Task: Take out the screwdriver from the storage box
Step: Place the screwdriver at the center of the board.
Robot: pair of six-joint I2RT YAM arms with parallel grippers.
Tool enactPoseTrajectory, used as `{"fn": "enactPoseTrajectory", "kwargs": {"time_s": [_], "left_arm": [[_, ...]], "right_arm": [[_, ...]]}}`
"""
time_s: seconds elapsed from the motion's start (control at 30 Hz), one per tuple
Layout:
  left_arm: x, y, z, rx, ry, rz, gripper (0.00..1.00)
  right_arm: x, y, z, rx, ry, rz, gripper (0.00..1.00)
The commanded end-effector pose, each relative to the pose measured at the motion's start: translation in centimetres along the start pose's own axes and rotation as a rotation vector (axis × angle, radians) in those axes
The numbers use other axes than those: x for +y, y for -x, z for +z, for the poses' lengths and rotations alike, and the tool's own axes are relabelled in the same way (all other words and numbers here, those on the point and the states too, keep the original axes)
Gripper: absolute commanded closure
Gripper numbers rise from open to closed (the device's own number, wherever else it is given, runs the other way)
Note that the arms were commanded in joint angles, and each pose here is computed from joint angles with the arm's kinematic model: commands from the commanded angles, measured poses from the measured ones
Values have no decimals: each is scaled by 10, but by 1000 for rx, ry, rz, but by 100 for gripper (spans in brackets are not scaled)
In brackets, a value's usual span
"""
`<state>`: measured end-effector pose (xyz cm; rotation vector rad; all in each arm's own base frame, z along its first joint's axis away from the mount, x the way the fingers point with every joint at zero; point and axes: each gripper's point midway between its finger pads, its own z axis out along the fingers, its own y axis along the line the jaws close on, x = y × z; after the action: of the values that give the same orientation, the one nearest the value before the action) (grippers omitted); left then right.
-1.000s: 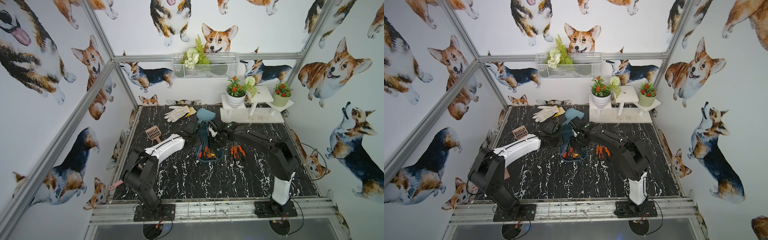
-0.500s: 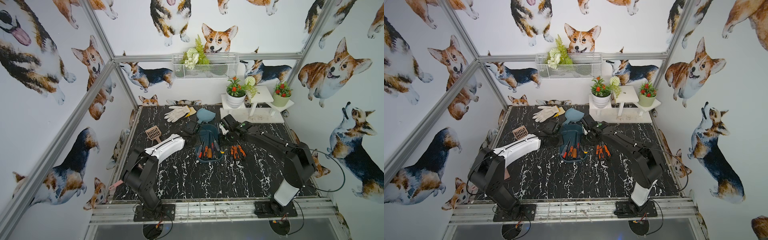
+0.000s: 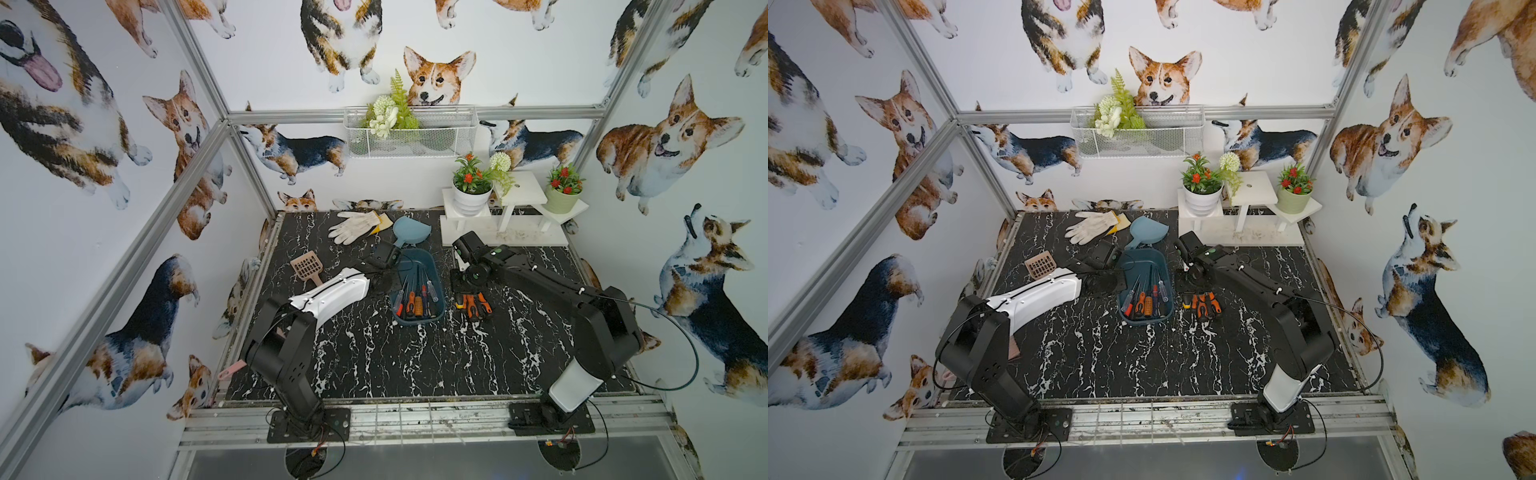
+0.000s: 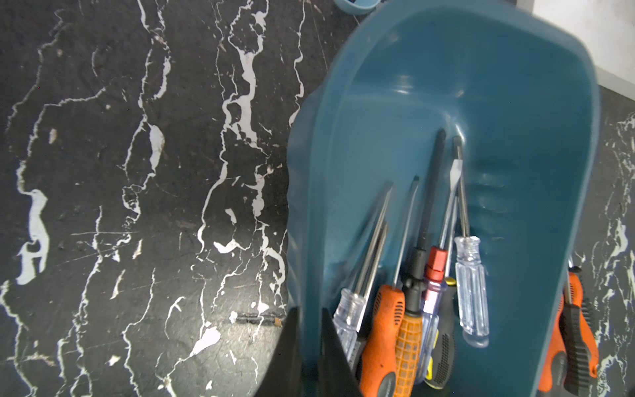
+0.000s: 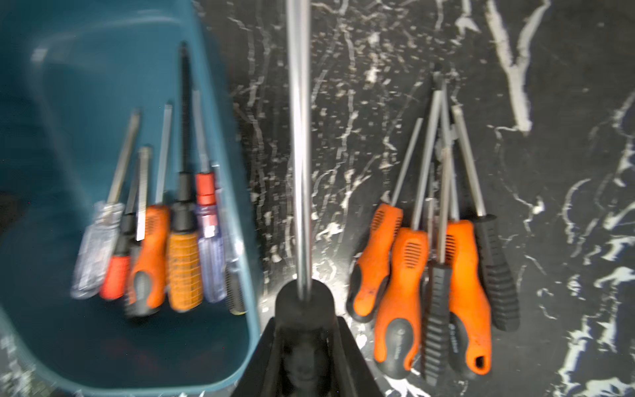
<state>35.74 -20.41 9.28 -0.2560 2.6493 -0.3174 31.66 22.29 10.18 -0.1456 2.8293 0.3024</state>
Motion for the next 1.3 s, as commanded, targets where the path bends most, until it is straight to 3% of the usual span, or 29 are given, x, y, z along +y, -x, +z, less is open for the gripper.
{"fn": "enactPoseTrajectory", "kwargs": {"time_s": [0.0,0.6,1.03,1.17,1.27], "left_arm": [[-6,8,-5,-34,-25,-6,100],[-2,8,-11,-45,-13,17,100],[-3,11,-12,-50,-14,20,100],[-3,11,-12,-49,-16,18,100],[-4,11,-12,-49,-17,18,100]], "right_arm": [[-7,-3,13,23,-42,16,100],[-16,-9,56,129,-131,22,100],[-20,-12,60,152,-152,7,80],[-18,-12,60,152,-137,2,66],[-17,-13,59,150,-130,2,62]]}}
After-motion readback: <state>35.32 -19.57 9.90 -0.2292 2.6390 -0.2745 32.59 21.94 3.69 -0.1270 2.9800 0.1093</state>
